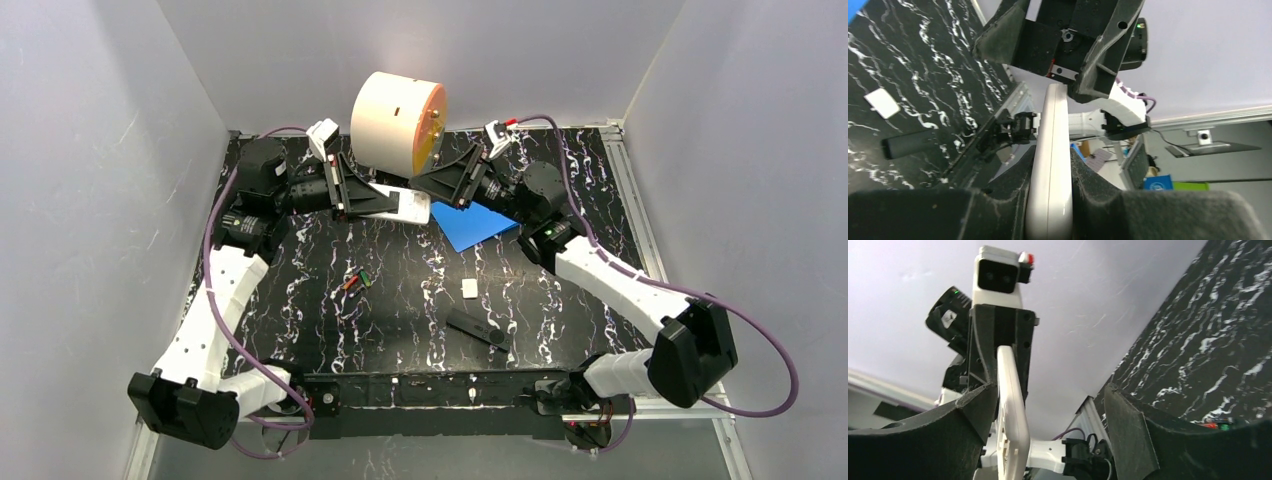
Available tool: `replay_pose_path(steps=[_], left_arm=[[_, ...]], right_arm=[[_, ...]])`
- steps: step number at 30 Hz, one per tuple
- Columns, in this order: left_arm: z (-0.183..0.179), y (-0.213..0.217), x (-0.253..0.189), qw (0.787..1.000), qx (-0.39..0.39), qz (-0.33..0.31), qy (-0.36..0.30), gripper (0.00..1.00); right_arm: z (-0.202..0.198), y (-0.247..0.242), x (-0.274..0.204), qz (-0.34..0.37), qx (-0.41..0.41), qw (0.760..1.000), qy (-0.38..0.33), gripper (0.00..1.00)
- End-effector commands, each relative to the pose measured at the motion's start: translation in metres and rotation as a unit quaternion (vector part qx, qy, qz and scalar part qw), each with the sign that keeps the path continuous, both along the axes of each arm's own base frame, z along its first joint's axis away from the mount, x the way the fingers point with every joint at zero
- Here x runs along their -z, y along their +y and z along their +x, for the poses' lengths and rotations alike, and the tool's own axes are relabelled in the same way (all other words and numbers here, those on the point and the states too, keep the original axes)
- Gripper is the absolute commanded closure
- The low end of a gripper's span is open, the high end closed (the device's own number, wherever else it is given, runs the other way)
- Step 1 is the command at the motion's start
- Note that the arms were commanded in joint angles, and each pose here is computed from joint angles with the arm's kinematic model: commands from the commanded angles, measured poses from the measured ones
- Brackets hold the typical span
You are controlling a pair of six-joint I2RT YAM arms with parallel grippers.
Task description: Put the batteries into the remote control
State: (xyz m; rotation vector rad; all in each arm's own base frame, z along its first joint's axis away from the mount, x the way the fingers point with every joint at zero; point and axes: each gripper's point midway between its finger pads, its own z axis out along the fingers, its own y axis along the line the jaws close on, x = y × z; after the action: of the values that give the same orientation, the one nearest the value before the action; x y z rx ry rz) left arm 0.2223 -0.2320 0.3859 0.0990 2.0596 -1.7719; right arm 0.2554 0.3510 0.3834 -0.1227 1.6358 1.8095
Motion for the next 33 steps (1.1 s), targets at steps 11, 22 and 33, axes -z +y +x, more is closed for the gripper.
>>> replay_pose_path(steps=[11, 22, 33], left_arm=[[-0.026, 0.035, 0.014, 0.958, -0.074, 0.117, -0.249, 1.00], [-0.024, 0.111, 0.012, 0.890, -0.299, 0.234, -0.251, 1.00], [-0.041, 0.168, -0.002, 0.829, -0.419, 0.293, -0.226, 1.00]], right_arm=[[0.044, -0.055, 0.079, -0.176, 0.218, 0.952, 0.123, 0.22], [0.012, 0.010, 0.209, -0.330, 0.167, 0.875, 0.313, 0.31], [0.002, 0.091, 0.263, -0.496, 0.195, 0.829, 0.168, 0.43]])
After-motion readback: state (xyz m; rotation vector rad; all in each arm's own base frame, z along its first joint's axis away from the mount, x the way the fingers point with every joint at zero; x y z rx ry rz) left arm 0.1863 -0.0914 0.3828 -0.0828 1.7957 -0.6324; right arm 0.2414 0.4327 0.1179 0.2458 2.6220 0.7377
